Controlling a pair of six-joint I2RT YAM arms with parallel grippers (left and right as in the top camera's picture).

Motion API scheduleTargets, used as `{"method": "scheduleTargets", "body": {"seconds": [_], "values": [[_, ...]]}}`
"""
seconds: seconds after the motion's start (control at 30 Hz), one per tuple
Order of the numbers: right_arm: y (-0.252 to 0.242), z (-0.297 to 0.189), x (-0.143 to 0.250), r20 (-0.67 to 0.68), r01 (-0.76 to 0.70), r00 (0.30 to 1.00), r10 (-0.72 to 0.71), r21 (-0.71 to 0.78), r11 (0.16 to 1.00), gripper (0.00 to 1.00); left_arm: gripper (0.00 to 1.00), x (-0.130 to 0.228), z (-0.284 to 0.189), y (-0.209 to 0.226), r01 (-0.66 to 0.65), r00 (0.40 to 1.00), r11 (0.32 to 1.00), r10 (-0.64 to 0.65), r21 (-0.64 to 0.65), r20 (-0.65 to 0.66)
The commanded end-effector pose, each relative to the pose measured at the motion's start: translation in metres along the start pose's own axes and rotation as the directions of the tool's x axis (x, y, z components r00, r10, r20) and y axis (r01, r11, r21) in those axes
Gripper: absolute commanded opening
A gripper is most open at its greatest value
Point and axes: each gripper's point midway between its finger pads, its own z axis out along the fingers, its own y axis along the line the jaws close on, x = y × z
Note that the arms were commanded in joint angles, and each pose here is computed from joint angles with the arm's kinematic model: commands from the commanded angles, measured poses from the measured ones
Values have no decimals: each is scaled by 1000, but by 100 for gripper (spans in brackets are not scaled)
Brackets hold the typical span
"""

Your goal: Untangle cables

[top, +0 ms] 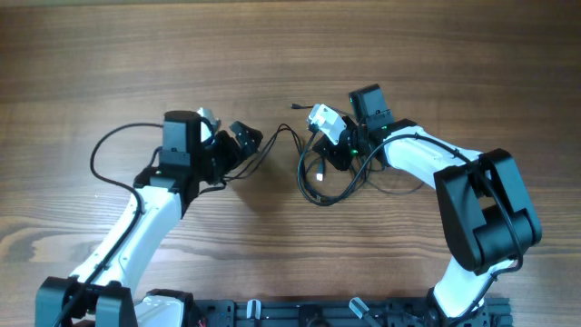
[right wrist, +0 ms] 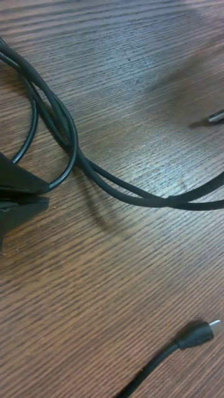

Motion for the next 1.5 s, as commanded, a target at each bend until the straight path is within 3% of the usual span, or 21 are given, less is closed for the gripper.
{"method": "scheduleTargets", "body": {"seconds": [0.0,0.13,0.37,0.43,0.53,0.7,0.8,0.83,1.0,1.13,1.3,1.4,1.43,1.47], "values": [[3,8,13,-32,-32,999,31,-14,999,4,95,-16,1,5,-281,955,957,287,-73,78],[3,8,13,-33,-32,999,31,-13,999,4,96,-12,5,-7,-474,875,879,477,-58,77],[3,8,13,-32,-33,999,32,-14,999,4,99,20,17,-29,-682,731,731,682,-2,26],[3,8,12,-32,-32,999,31,-13,999,4,88,32,25,-29,-722,691,691,723,14,-5],[3,8,13,-32,-33,999,32,-14,999,4,74,39,36,-18,-725,688,688,724,-13,-50],[3,8,13,-33,-33,999,33,-14,999,4,71,42,57,-2,-712,701,701,708,-35,-90],[3,8,12,-29,-62,998,62,-15,998,4,30,40,62,-2,-714,700,699,710,-34,-80],[5,7,6,-11,-114,993,114,-28,993,4,4,40,63,-2,-713,700,700,709,-34,-80],[3,-18,-34,110,-273,954,279,-64,960,4,4,38,61,7,-541,840,838,535,-71,-87],[-4,-70,-71,234,-292,928,288,-21,956,4,4,24,52,40,-375,927,905,364,-200,-88],[5,-139,-107,367,-232,909,198,50,971,4,4,4,37,79,-203,979,928,197,-313,-50],[19,-165,-116,397,-211,902,169,64,976,4,4,-5,33,83,-107,994,952,105,-288,-23],[22,-165,-113,386,-217,905,178,58,974,10,4,-6,34,79,-96,995,962,93,-257,-23],[24,-163,-109,367,-224,911,190,52,973,28,4,-6,36,71,-97,995,972,93,-212,-28]]}}
